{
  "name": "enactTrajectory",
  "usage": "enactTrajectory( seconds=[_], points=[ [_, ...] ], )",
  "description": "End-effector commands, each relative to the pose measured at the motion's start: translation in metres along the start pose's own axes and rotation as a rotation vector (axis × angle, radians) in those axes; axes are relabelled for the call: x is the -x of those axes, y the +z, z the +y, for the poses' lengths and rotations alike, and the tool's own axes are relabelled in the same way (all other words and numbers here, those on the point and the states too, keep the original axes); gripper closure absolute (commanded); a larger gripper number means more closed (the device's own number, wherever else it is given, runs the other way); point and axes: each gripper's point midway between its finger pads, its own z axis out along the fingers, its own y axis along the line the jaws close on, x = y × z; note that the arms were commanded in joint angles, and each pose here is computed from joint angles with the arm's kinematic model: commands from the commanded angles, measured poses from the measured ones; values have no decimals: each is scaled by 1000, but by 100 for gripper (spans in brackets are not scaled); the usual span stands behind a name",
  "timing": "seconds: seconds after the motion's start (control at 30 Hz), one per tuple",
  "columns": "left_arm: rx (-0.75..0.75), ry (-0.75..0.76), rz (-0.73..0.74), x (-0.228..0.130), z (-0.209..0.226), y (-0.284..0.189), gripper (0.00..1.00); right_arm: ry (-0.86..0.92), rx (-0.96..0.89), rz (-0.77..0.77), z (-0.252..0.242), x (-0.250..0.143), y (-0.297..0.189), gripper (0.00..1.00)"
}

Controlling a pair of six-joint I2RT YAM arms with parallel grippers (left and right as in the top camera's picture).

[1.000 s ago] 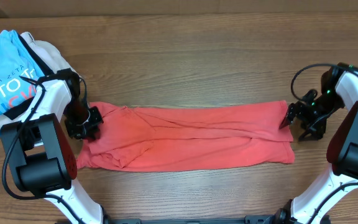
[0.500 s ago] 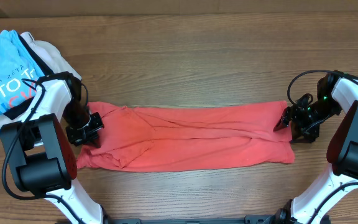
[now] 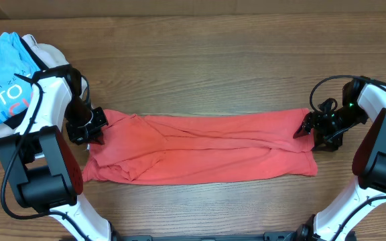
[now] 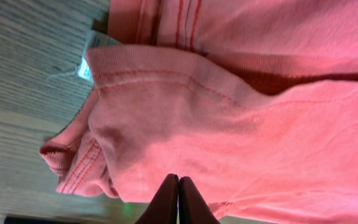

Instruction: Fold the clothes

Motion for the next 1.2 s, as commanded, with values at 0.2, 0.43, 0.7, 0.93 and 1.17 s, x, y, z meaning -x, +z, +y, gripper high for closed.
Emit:
enactTrajectory(
  seconds=[0.2, 0.43, 0.7, 0.93, 1.17],
  points=[
    [-19, 33, -33, 1, -5, -12, 93, -34, -69, -60, -4, 7, -8, 32],
    [-19, 34, -32, 0, -5, -12, 93, -134, -91, -64, 11, 8, 9, 31],
    [-18, 40, -31, 0, -5, -12, 92, -187, -111, -42, 21, 1, 28, 57],
    [-18, 40, -28, -1, -5, -12, 93, -167, -156, -59, 9, 5, 25, 96],
    [-43, 54, -66, 8, -11, -23, 95, -35, -198, -176, -8, 35, -8, 96]
  ],
)
